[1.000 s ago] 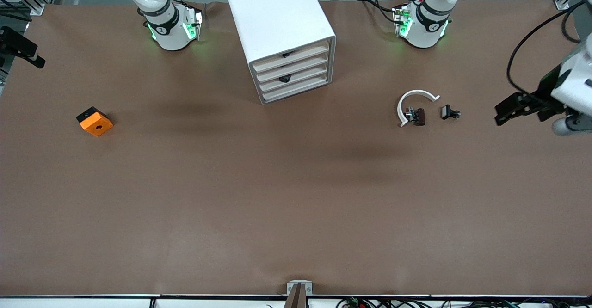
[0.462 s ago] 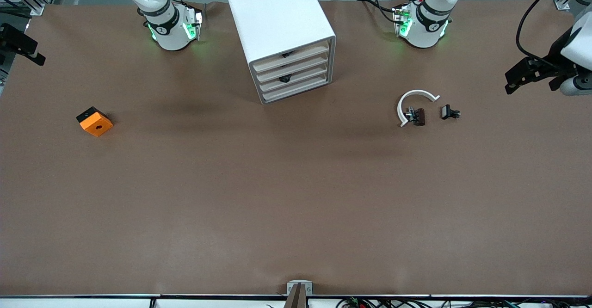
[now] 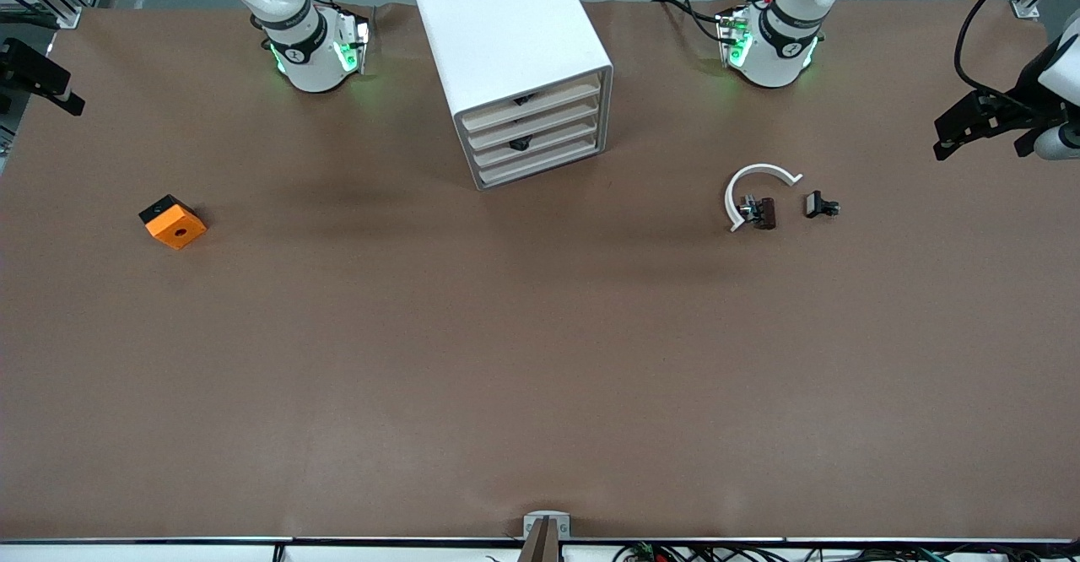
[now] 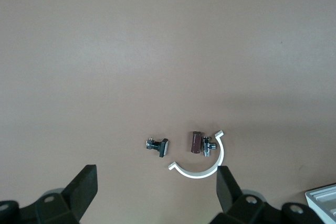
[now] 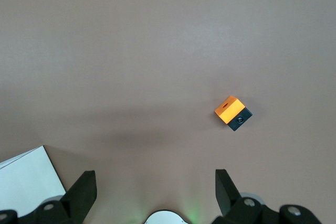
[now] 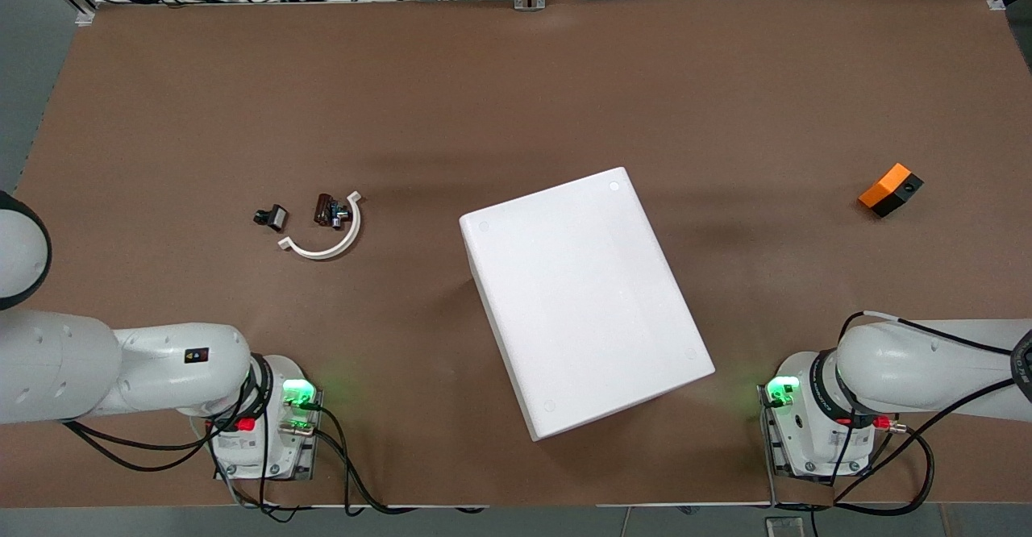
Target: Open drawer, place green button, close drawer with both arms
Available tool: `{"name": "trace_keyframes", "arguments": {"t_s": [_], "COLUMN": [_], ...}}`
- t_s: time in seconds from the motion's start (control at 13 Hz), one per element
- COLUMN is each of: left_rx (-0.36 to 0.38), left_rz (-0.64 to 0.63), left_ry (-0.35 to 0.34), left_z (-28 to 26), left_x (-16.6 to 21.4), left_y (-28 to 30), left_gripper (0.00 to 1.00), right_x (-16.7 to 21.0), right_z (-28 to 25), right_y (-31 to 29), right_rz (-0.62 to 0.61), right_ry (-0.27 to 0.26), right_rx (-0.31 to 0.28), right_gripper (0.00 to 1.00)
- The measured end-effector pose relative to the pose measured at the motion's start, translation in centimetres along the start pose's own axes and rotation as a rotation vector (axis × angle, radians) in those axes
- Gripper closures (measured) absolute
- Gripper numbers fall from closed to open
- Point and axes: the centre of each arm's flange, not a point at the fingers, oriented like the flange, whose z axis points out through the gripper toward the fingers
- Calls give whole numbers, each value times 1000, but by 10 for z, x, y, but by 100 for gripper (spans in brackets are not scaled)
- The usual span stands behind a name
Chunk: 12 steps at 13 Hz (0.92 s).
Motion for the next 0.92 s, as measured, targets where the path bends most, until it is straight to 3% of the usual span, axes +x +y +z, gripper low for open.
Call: {"name": "trace_keyframes", "arguments": {"t_s": [0.62,0.92], "left_rx": [1,1], "left_rz": [11,23], "left_ry": [-41,-22], "left_z": [3,-7], "left_x": [-5,-4], "left_y": [3,7], "left_gripper": [0,0], "right_x": [0,-1], "right_z": [0,0], "right_y": [-9,-9], "right_rz": [-19,-43], "right_ry": [0,-6], "right_rx": [-3,-2], "right_gripper": [0,0]}}
